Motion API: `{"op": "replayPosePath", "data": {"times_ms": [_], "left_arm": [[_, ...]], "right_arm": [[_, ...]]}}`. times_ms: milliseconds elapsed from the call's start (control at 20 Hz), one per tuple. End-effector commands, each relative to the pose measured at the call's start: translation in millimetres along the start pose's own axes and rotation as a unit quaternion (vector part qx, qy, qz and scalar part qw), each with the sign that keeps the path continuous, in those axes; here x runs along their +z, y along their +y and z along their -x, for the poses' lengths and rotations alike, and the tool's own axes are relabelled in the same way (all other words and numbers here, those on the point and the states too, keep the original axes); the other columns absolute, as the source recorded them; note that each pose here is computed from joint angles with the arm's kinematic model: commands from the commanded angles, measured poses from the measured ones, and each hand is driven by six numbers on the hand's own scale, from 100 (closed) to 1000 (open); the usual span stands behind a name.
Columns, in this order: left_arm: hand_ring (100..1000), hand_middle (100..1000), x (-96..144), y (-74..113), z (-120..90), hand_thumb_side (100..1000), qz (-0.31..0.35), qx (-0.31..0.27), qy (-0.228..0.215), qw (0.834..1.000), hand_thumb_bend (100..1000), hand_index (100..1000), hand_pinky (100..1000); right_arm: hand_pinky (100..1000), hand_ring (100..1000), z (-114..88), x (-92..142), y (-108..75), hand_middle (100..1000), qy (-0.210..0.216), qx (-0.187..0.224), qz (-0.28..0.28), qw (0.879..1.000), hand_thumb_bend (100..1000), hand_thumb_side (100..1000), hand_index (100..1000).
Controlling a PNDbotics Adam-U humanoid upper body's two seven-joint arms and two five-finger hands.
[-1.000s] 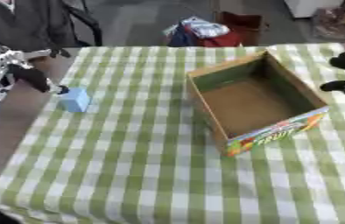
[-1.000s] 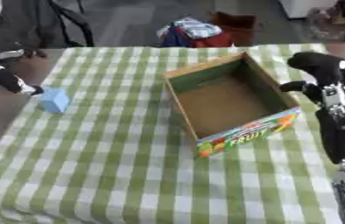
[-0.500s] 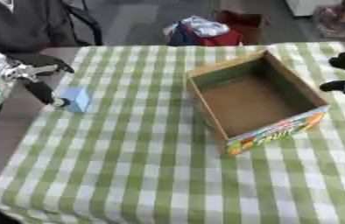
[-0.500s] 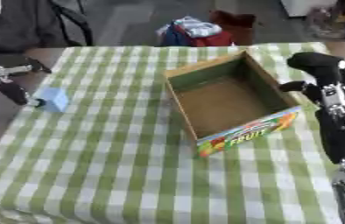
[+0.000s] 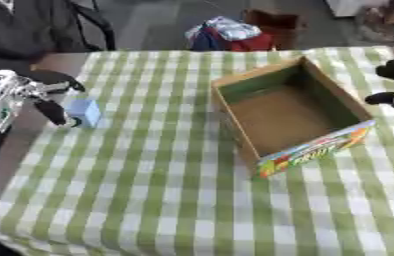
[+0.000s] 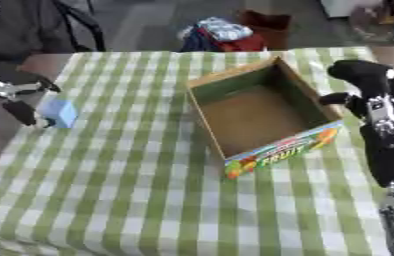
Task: Pick up objects on the table and place them in the box.
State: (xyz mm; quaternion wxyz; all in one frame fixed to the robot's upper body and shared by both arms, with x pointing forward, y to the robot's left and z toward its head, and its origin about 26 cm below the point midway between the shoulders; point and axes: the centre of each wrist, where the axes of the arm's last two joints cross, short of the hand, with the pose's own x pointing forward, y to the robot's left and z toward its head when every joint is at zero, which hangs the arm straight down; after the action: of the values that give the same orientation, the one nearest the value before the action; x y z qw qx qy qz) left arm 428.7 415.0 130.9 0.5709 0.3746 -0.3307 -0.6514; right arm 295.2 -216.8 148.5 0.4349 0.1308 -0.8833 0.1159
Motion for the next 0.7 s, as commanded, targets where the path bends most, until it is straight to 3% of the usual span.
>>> {"op": "replayPosePath", "data": {"times_ms": [50, 700], "left_arm": [[893, 893, 5.1, 13.9, 9.1, 362, -0.02, 0.003, 0.02, 1.0, 354, 954, 847], [871, 852, -3.4, 8.5, 2.7, 386, -0.008, 0.0, 0.031, 0.999, 351, 923, 836]], "right_arm": [[610, 820, -4.7, -3.9, -1.5, 723, -0.01, 0.006, -0.006, 1.0, 100, 547, 720], [611, 819, -4.1, -3.9, -1.1, 723, -0.01, 0.005, -0.005, 1.0, 100, 548, 720]]}}
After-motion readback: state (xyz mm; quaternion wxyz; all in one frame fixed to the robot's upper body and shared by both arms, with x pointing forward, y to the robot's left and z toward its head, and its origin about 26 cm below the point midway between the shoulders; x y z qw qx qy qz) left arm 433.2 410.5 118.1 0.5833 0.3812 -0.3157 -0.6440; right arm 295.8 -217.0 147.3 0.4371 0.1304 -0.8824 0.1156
